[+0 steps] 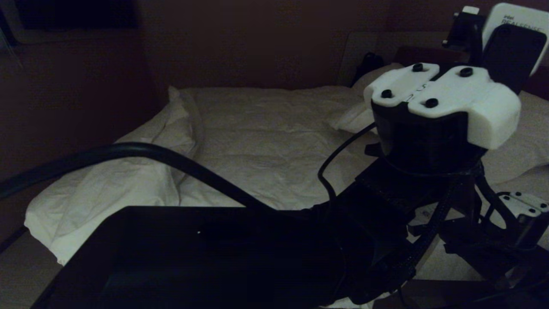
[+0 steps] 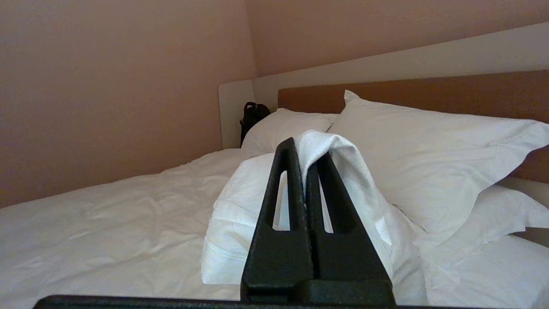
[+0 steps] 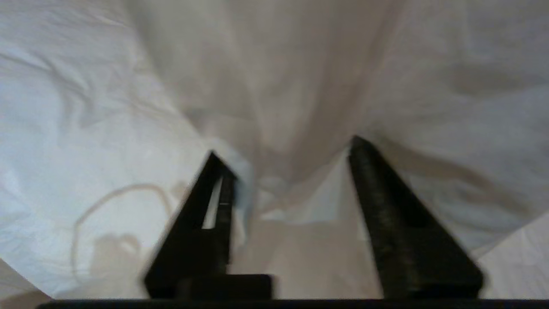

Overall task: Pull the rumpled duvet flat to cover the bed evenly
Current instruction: Flatten the corners of the folded blanket

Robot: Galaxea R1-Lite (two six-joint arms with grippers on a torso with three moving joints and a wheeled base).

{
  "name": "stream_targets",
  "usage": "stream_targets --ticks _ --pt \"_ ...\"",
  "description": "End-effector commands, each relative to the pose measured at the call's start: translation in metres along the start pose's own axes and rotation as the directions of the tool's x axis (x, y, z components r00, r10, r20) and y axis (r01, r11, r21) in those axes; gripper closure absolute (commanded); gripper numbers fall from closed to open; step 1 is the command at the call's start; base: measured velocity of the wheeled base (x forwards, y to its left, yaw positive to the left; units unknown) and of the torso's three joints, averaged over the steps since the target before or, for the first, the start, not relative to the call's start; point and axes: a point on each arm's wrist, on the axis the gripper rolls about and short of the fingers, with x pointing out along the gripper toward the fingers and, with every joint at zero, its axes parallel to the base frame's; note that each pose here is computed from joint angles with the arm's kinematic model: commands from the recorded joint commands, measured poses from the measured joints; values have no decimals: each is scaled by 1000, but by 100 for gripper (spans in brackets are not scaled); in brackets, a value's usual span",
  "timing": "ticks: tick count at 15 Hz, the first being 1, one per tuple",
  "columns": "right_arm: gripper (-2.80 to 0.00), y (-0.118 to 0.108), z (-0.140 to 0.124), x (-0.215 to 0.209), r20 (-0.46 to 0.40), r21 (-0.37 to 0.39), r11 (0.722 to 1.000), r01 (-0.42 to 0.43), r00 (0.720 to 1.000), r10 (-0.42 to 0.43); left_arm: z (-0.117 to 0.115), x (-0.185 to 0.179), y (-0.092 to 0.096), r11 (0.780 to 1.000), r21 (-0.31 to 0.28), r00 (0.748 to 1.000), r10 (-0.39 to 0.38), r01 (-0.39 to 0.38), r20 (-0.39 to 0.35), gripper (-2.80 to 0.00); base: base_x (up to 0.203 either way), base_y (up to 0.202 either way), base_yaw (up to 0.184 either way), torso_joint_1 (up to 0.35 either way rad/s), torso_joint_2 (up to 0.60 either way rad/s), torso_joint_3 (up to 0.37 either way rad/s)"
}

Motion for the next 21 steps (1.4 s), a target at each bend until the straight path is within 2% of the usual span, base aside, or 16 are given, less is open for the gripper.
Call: stream_targets --ticks 1,4,9,10,15,18,21 --pt "0 0 1 0 9 0 1000 2 1000 -2 0 0 0 1000 0 1000 4 -4 2 0 0 0 0 0 0 0" --pt "0 -3 4 -4 21 4 1000 10 1000 -10 -2 0 -1 1000 2 1000 2 -2 -2 0 0 0 0 0 0 0" --pt "0 -13 14 -25 57 99 995 30 998 -36 -8 1 -1 1000 11 1000 16 -16 -24 0 0 0 0 0 0 0" --pt "0 -16 13 -30 49 100 994 39 998 -44 -17 2 1 999 17 998 37 -37 -44 0 0 0 0 0 0 0" --pt "0 -42 -4 -74 -31 128 980 151 989 -148 -55 4 13 996 80 990 56 -46 -128 0 0 0 0 0 0 0" --pt "0 -57 -9 -88 -103 148 960 240 969 -226 -83 4 25 990 122 977 92 -69 -191 0 0 0 0 0 0 0" --pt "0 -67 -16 -90 -156 168 936 311 945 -286 -113 -11 27 988 149 954 77 -35 -289 0 0 0 0 0 0 0"
